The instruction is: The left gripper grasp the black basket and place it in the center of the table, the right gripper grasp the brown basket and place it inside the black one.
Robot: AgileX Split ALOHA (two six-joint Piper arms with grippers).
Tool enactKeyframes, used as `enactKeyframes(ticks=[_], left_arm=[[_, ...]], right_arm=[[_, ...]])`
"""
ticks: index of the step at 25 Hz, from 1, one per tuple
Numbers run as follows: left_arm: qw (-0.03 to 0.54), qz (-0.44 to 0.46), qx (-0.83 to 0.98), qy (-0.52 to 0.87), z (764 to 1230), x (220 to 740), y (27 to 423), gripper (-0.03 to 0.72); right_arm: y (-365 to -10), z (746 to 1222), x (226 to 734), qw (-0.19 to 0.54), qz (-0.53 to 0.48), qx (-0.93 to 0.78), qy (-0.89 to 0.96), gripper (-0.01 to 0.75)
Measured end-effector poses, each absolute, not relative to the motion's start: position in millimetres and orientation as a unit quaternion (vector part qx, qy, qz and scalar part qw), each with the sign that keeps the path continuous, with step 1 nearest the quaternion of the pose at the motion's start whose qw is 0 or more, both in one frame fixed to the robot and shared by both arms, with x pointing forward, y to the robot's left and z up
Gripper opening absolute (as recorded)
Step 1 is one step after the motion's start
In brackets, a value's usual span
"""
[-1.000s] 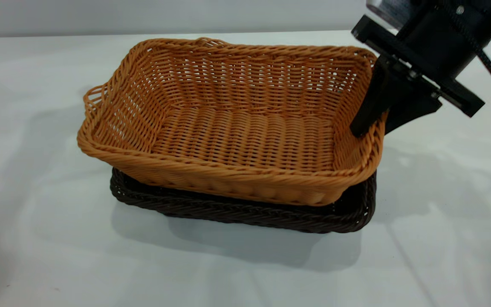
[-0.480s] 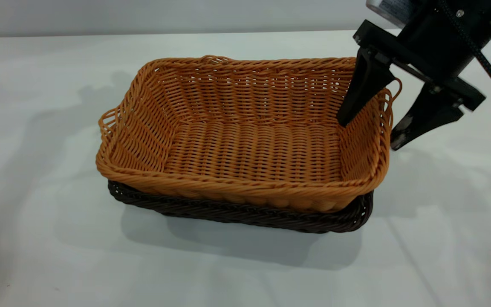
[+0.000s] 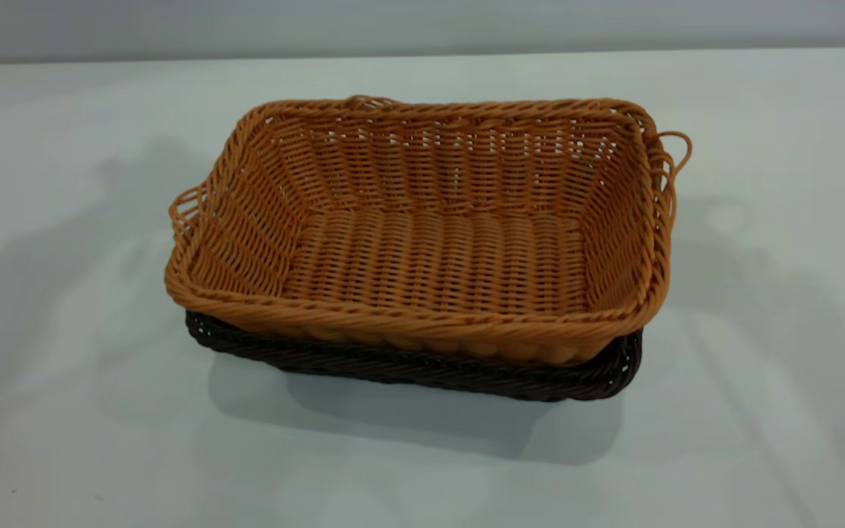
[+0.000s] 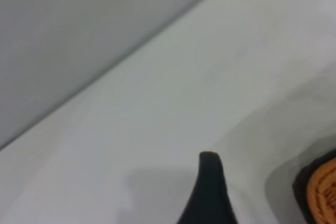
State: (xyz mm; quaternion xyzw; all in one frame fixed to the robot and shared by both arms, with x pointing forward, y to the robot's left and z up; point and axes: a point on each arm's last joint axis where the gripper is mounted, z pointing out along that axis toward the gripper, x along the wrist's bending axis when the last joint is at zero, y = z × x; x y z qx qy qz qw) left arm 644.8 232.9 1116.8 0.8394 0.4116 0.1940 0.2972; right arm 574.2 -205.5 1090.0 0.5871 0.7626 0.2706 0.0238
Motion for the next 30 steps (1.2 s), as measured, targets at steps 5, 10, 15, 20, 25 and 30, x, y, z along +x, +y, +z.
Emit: enactKeyframes(ticks=[5, 10, 15, 20, 25, 30], left_arm=[[0.296, 0.219, 0.813, 0.451, 1182, 588, 245, 0.53], [0.279, 0.225, 0.782, 0.511, 1226, 524, 259, 0.53], [0.274, 0.24, 0.744, 0.56, 1249, 483, 269, 0.53], [0.273, 0.239, 0.725, 0.585, 1242, 445, 275, 0.53], [0.246, 0.218, 0.73, 0.599, 1200, 388, 283, 0.53], [0.244, 0.217, 0.731, 0.6, 1154, 324, 289, 0.53]], right_arm=[[-219, 1182, 505, 0.112, 0.358, 0.542, 0.752, 0.596], [-234, 1232, 425, 0.16, 0.409, 0.505, 0.743, 0.585], [-244, 1220, 370, 0.162, 0.412, 0.499, 0.745, 0.584], [-250, 1183, 335, 0.149, 0.399, 0.506, 0.75, 0.584], [-257, 1142, 300, 0.142, 0.393, 0.51, 0.752, 0.584], [-265, 1093, 274, 0.149, 0.375, 0.516, 0.756, 0.584]])
